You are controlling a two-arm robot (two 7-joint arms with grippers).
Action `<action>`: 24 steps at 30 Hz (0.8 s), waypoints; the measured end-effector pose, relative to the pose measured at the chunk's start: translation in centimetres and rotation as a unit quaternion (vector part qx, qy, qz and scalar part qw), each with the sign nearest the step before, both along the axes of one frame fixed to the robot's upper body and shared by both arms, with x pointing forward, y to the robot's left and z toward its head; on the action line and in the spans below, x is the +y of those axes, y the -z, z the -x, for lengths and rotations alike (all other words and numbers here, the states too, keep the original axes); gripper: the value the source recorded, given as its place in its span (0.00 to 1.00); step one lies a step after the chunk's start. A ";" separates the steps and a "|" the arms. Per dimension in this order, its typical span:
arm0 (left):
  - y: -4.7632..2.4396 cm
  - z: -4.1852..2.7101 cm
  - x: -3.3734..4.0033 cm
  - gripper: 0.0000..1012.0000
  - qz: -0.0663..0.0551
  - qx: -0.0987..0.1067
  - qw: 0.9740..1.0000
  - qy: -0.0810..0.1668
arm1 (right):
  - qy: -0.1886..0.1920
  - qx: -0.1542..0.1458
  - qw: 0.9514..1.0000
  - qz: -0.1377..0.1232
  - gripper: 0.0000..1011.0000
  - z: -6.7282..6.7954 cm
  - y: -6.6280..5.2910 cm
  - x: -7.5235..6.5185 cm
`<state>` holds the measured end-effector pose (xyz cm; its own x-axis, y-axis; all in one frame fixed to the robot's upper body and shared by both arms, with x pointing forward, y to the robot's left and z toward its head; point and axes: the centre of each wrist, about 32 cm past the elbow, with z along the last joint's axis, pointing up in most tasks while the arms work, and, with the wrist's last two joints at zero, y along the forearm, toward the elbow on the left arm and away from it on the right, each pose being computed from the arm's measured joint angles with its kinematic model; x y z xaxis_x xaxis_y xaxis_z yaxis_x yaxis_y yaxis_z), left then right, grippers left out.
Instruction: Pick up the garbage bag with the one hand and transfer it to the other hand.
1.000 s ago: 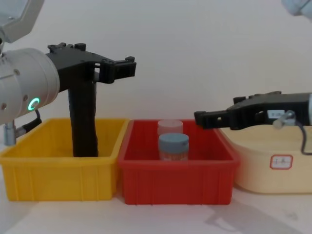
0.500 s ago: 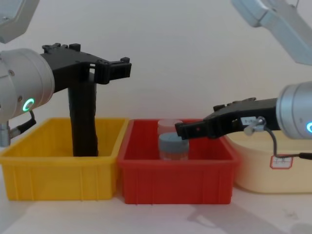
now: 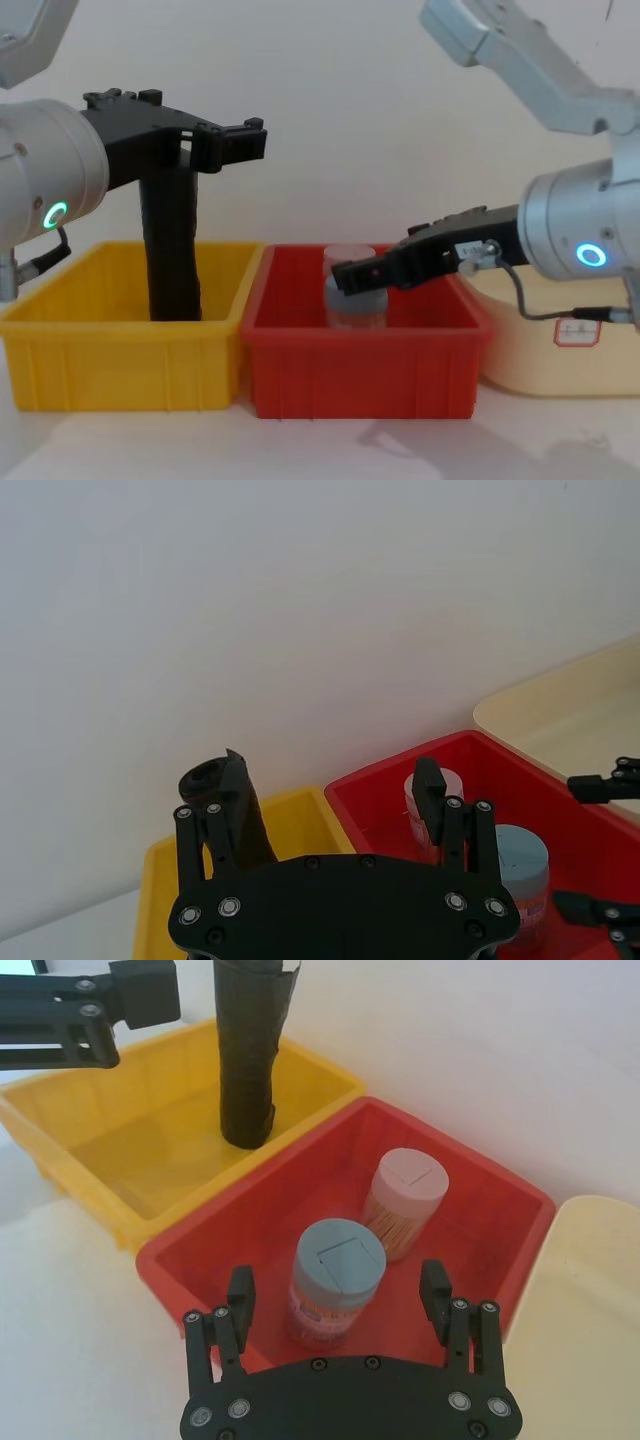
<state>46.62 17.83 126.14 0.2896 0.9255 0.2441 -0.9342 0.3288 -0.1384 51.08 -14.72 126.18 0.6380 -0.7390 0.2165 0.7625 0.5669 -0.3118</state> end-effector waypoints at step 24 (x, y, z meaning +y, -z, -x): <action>0.01 0.04 0.01 0.99 0.000 0.000 1.000 -0.001 | 0.017 0.032 0.999 0.024 0.99 -3.5 0.5 2.0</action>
